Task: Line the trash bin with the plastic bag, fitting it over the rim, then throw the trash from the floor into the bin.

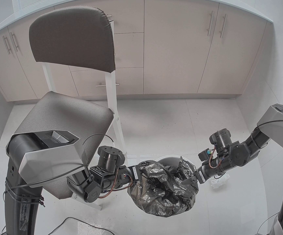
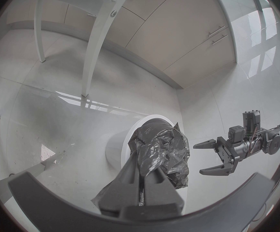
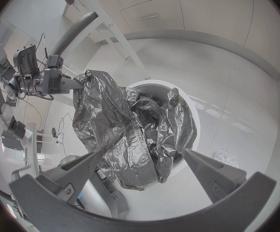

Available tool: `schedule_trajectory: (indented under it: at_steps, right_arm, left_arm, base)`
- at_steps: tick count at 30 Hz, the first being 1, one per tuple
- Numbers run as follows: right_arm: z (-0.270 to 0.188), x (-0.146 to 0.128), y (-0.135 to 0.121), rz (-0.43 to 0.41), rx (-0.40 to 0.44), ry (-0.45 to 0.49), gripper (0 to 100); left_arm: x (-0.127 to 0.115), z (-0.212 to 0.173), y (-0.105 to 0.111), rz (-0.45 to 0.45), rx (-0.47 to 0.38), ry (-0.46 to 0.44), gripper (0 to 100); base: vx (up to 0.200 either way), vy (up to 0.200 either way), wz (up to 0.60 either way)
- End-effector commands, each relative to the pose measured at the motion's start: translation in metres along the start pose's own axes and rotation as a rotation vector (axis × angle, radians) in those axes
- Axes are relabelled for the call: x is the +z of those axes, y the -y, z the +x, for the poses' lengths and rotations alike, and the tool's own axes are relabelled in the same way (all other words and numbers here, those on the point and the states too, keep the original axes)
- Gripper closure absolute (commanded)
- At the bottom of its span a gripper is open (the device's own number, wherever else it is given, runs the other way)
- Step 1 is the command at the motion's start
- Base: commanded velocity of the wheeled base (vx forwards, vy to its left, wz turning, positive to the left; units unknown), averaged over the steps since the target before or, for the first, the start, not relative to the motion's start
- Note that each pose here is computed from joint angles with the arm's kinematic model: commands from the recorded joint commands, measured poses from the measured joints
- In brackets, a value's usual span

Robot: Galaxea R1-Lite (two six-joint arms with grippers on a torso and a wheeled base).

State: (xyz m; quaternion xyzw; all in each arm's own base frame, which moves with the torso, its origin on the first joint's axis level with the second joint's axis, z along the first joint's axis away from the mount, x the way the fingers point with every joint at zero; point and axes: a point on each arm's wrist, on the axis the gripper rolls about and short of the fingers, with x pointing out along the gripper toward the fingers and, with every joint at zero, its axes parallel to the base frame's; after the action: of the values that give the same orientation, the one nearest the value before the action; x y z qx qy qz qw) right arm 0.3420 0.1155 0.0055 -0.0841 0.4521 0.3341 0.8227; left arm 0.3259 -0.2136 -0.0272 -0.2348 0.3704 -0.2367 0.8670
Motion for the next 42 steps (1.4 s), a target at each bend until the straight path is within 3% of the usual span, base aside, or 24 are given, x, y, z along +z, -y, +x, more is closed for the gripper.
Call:
schedule_trajectory:
  at_steps: [1,13,42]
  right_arm:
    - [-0.004,0.0,-0.001,0.002,0.004,0.001,0]
    - [0.021,-0.01,-0.023,-0.036,0.081,-0.06,0]
    - [0.066,0.002,-0.026,-0.083,0.048,-0.081,0]
  left_arm:
    - [0.0,0.0,0.0,-0.001,0.001,-0.001,100]
    - [0.0,0.0,0.0,-0.001,0.001,-0.001,100]
    - [0.0,0.0,0.0,-0.001,0.001,-0.001,100]
  base:
    - [0.0,0.0,0.0]
    - [0.0,0.0,0.0]
    - [0.0,0.0,0.0]
